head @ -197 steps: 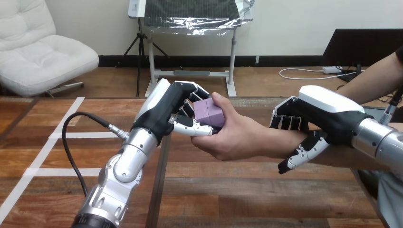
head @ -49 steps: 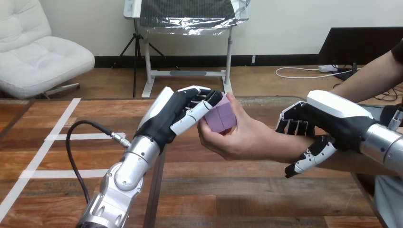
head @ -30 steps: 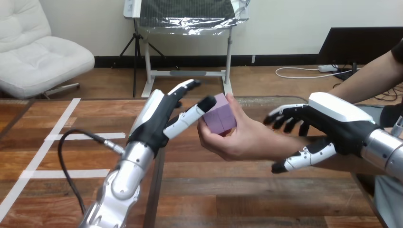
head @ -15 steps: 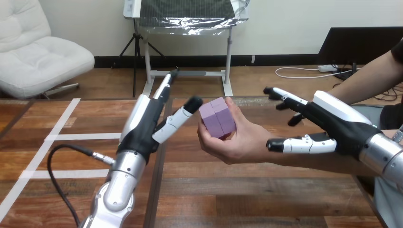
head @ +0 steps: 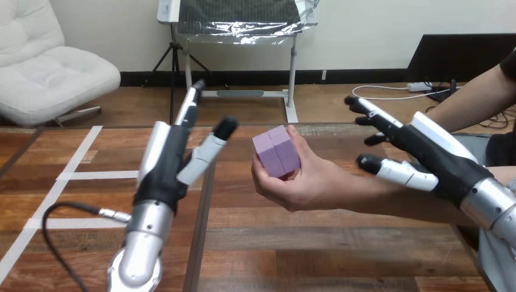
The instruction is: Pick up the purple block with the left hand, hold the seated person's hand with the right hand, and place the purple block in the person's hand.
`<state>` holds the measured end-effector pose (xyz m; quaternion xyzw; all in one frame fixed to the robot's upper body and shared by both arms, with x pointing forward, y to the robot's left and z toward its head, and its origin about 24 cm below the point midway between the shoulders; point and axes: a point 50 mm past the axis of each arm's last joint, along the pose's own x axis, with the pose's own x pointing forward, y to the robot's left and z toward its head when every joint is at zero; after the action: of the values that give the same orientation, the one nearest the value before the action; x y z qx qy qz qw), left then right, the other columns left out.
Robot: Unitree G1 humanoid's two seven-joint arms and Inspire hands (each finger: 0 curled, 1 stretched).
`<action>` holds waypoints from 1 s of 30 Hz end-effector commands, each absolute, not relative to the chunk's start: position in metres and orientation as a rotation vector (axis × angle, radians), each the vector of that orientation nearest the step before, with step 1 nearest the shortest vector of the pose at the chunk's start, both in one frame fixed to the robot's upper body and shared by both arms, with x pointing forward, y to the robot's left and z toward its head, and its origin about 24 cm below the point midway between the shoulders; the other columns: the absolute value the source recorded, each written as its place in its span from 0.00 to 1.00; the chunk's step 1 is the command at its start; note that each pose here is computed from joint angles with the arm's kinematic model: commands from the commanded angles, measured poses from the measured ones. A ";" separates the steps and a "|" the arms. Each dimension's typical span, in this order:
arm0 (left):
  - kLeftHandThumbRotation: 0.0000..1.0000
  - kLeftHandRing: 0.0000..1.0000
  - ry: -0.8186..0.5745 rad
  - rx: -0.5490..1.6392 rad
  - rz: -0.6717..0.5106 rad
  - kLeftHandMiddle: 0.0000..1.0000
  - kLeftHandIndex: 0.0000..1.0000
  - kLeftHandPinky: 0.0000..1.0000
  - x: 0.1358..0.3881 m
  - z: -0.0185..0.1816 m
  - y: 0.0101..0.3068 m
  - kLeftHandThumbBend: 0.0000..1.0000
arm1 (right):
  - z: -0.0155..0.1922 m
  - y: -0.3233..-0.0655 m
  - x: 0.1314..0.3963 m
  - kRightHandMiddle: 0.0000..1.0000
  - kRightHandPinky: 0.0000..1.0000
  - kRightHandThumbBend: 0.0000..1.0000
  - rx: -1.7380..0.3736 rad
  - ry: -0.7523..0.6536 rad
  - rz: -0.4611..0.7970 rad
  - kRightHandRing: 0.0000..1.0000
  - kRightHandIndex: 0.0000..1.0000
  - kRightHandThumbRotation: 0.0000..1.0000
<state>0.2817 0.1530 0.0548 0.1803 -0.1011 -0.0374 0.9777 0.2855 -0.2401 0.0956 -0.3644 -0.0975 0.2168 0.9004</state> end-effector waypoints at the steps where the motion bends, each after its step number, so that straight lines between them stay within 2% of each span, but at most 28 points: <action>1: 1.00 1.00 -0.328 0.298 -0.012 0.98 0.99 1.00 0.276 0.082 0.155 0.89 | 0.099 -0.236 0.286 0.97 0.86 1.00 -0.643 -0.270 0.395 0.95 0.98 1.00; 6: 1.00 1.00 -0.356 0.271 0.015 0.97 0.98 1.00 0.264 0.089 0.157 0.93 | 0.101 -0.235 0.283 0.96 0.88 1.00 -0.579 -0.312 0.384 0.95 0.96 1.00; 15: 1.00 0.96 -0.410 0.240 0.027 0.94 0.96 0.99 0.244 0.100 0.160 0.95 | 0.106 -0.229 0.272 0.95 0.89 1.00 -0.500 -0.381 0.373 0.94 0.94 1.00; 25: 1.00 0.88 -0.473 0.216 0.026 0.89 0.90 0.82 0.221 0.112 0.163 0.98 | 0.117 -0.218 0.255 0.91 0.86 0.99 -0.401 -0.488 0.358 0.91 0.91 1.00; 30: 1.00 0.88 -0.496 0.219 0.022 0.88 0.89 0.79 0.209 0.118 0.165 0.99 | 0.121 -0.213 0.247 0.91 0.84 0.98 -0.326 -0.524 0.368 0.90 0.90 1.00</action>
<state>0.2213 0.1671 0.0827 0.1150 -0.1617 0.0149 0.9800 0.2512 -0.2223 0.0846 -0.2003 -0.1550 0.1957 0.9474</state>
